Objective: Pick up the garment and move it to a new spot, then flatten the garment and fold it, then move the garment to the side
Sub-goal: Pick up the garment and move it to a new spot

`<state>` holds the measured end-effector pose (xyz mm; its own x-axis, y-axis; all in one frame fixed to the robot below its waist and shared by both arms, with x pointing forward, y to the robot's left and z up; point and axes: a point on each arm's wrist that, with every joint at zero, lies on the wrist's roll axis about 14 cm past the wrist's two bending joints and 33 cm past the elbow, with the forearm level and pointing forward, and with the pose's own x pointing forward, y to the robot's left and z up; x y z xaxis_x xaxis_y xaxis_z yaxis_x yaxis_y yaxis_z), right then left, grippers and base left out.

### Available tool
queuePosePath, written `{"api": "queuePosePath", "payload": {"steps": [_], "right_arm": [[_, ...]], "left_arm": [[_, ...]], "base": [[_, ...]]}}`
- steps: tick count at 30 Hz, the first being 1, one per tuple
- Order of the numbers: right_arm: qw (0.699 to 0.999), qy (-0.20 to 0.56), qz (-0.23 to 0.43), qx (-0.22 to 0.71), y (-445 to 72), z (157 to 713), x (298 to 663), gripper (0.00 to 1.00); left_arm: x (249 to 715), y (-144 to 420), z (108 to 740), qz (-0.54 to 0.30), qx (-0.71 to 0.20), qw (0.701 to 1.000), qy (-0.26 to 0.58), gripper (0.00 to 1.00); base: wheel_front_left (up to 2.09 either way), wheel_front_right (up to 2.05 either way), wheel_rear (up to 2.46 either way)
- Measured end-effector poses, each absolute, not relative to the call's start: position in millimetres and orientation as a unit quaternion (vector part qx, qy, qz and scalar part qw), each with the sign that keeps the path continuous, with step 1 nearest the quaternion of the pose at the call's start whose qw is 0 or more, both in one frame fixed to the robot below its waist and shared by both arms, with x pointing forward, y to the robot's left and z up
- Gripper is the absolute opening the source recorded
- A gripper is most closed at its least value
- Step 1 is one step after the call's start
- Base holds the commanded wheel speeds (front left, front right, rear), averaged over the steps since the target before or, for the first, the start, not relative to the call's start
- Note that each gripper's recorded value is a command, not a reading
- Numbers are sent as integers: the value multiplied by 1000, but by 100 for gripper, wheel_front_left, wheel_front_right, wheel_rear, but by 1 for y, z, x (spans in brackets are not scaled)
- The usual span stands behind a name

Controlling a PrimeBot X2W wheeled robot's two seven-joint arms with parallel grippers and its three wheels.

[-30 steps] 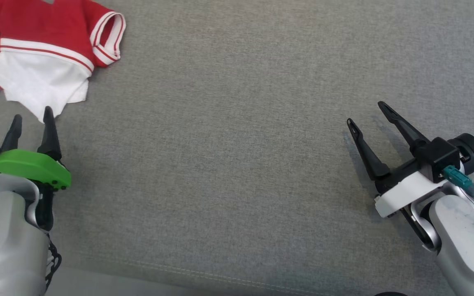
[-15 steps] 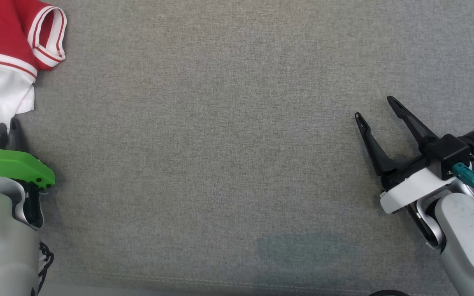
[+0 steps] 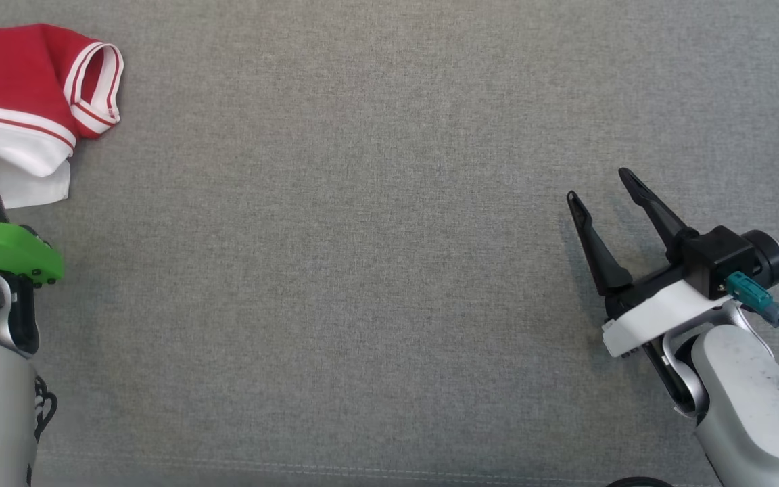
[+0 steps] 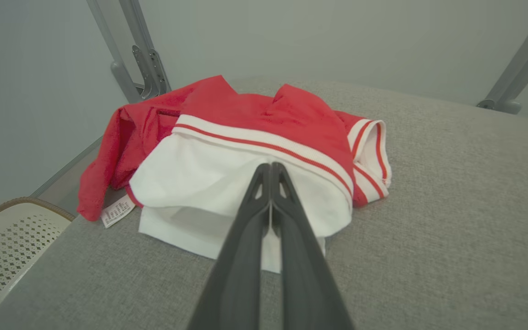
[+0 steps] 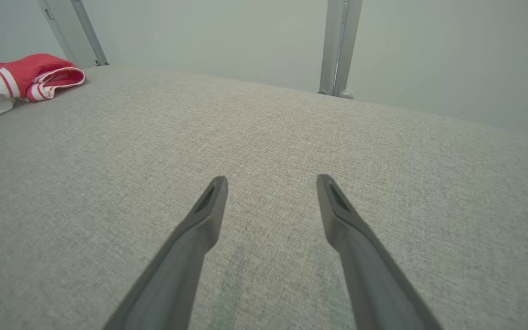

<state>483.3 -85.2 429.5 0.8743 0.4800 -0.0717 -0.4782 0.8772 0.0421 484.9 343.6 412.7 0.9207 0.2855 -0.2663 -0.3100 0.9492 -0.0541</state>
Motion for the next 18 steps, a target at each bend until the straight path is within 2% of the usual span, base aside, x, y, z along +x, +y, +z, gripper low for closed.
{"api": "queuePosePath", "payload": {"steps": [5,9,13,18], "right_arm": [[971,25,236,34,-79,448,474,100],[973,9,226,54,-76,467,465,100],[977,0,202,66,-85,477,456,100],[986,0,155,67,-116,480,443,100]], "left_arm": [[507,313,473,82,-11,995,47,0],[529,264,537,4,9,999,-37,0],[535,177,567,-99,-8,991,-84,0],[522,63,582,-227,-69,966,-103,0]], "base": [[0,0,0],[0,0,0],[0,0,0],[0,0,0]]}}
